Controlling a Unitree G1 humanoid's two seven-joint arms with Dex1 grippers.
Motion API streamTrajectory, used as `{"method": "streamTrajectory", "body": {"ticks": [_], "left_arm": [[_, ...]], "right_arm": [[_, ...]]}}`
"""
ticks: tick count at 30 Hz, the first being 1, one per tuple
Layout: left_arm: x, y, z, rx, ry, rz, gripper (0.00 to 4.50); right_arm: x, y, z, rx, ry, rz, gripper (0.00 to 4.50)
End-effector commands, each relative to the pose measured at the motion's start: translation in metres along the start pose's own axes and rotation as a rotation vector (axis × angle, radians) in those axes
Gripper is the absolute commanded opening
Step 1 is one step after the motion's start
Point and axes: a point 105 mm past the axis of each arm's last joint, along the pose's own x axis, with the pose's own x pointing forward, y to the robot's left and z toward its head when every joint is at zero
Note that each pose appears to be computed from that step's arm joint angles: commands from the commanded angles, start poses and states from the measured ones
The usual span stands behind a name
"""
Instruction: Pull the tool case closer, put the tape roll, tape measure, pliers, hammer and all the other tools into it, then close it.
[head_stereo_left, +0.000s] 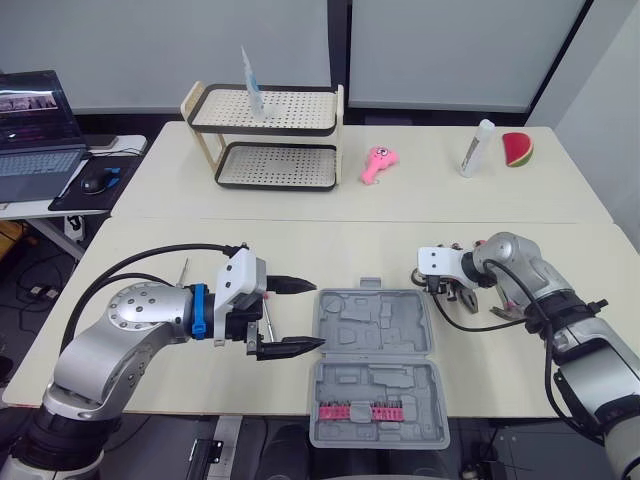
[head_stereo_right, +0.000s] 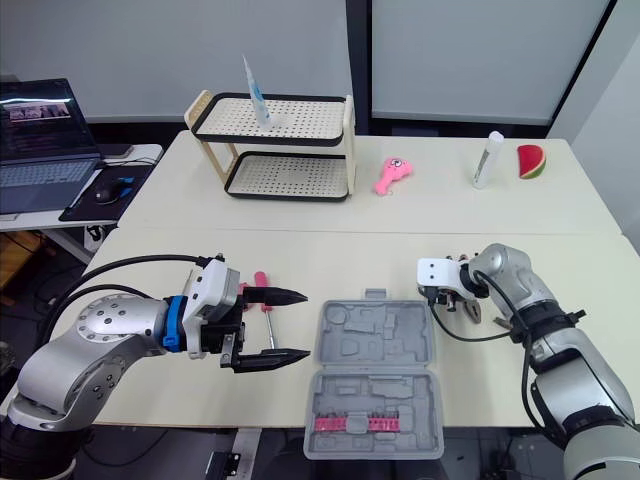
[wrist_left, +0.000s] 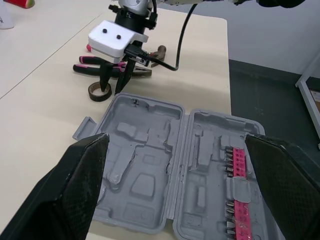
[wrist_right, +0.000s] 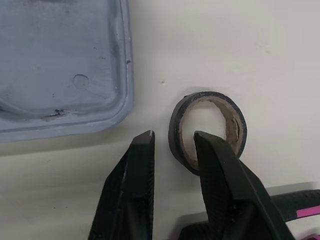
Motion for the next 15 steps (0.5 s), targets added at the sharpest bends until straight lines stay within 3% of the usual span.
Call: {"method": "streamTrajectory", "body": {"ticks": [1,7,15], "left_arm": [[0.002,-0.002,0.004,0.033,-0.003,-0.009,4.50],[-0.003,0.001,-0.003,0.026,0.014,0.014,4.50],[-0.030,0.013,-0.020,0.032,0.080,0.125,4.50]], "right_arm": [[-0.009,-0.011,0.007,-0.017,-0.013,-0.040,0.68],[-0.011,-0.012,0.007,0.016,-0.030,-0.055,0.01],[-0.047,-0.020,0.036,0.105,-0.185,-0.105,0.01]]}}
